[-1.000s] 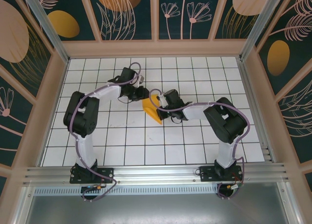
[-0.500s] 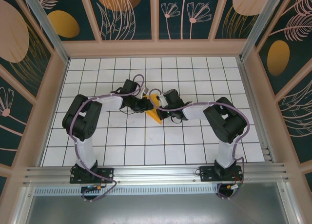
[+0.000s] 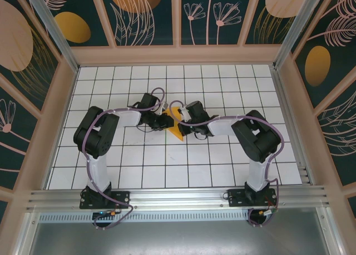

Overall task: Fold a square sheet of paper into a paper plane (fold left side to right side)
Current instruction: Third fold the triangle at the center of the table.

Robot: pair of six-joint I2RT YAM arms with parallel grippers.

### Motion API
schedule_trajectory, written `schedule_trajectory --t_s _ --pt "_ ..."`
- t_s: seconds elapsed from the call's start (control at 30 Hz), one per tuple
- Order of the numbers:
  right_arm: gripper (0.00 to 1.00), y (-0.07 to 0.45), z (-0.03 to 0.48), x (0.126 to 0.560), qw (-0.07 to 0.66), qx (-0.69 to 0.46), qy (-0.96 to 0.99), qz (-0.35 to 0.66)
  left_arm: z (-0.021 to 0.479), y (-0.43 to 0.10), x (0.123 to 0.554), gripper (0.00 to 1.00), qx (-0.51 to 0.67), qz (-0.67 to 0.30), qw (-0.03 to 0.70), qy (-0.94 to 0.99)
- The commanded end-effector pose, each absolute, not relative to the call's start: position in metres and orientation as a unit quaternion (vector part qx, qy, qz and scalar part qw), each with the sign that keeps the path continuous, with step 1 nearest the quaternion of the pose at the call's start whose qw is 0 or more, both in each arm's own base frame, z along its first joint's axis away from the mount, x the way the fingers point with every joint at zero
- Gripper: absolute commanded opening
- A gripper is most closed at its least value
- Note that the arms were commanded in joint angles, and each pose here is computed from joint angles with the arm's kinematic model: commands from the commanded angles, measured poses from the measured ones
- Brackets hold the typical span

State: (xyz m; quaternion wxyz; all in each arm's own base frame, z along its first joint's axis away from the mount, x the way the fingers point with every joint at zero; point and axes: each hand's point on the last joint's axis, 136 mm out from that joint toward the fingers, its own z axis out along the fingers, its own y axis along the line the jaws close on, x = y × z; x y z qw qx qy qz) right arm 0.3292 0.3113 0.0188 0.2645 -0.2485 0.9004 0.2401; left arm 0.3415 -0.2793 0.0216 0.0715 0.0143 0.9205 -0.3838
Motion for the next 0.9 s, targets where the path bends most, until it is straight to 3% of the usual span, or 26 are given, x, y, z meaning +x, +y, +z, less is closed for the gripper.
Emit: schedule_trajectory --t_s 0.0,0.3,0.63,0.87 --pt "0.00 0.291 -0.029 0.302 0.180 -0.247 0.930 0.202 0.005 -0.273 0.337 0.23 0.001 -0.369 0.065 0.927" --pt "0.00 0.299 -0.010 0.319 0.201 -0.240 0.925 0.213 -0.011 -0.265 0.329 0.23 -0.012 -0.352 0.057 0.934" --pt "0.37 0.291 0.059 0.347 0.260 -0.208 0.914 0.232 -0.020 -0.262 0.327 0.21 -0.018 -0.342 0.054 0.938" --pt "0.38 0.313 0.076 0.295 0.225 -0.236 0.890 0.318 -0.017 -0.263 0.329 0.21 -0.016 -0.343 0.058 0.938"
